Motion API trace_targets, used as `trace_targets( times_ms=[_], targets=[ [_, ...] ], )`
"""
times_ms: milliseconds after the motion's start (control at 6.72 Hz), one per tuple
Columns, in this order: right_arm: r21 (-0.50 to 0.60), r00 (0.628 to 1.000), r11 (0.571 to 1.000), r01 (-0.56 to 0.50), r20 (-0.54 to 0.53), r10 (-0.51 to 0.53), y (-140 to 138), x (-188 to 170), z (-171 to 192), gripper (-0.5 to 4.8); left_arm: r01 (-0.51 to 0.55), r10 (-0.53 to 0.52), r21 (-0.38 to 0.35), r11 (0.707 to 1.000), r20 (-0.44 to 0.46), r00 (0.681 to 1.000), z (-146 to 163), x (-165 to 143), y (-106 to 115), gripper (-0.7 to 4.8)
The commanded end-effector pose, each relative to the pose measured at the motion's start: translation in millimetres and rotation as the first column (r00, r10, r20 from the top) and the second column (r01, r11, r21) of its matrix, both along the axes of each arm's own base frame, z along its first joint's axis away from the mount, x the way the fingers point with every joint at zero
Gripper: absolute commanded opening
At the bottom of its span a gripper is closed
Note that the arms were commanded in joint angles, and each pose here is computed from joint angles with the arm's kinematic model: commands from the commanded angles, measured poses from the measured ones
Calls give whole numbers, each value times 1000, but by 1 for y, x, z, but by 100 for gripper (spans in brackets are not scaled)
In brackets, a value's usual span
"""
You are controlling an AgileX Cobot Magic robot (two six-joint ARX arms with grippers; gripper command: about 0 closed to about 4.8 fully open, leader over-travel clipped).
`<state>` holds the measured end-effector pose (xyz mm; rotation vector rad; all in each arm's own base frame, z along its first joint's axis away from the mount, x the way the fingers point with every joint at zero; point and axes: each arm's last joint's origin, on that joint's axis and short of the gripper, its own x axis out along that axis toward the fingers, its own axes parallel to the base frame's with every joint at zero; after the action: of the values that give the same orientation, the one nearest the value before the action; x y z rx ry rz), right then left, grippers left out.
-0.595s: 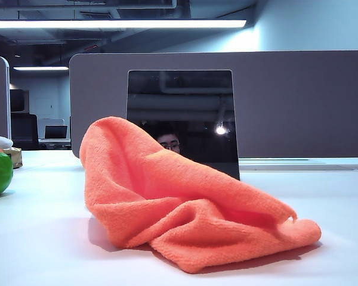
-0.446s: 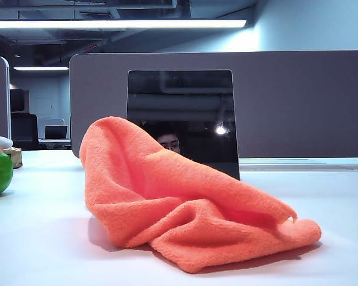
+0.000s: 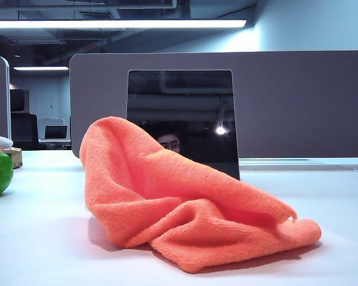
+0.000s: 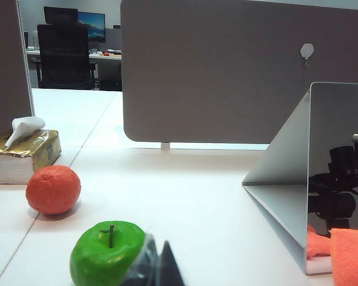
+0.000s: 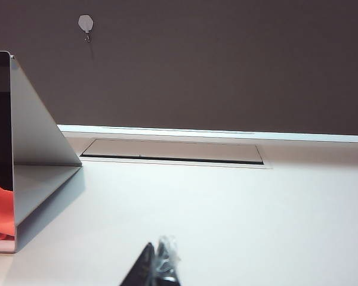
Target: Pick up the cloth from the table and use it to cover the mirror.
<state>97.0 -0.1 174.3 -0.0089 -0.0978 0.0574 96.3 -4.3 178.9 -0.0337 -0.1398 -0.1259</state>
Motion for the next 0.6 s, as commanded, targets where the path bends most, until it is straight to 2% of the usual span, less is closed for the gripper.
trace_targets(
  times_ms=[149, 298, 446, 595],
  targets=[
    [8, 1000, 1000, -7, 14, 7, 0, 0, 1, -1, 0, 0, 3, 1000, 16, 1000, 3, 0, 0, -5],
    [9, 1000, 1000, -24, 17, 24, 1, 0, 2, -2, 1, -1, -2, 1000, 17, 1000, 3, 0, 0, -5],
    [-15, 994, 995, -100, 49, 100, 3, -2, 11, -2, 77, -76, -58, 995, 11, 997, 4, -1, -2, -6],
    [-72, 996, 993, -89, -19, 88, 3, -13, 36, -2, 92, -94, -24, 995, -99, 991, 18, -8, -3, -6]
  ],
)
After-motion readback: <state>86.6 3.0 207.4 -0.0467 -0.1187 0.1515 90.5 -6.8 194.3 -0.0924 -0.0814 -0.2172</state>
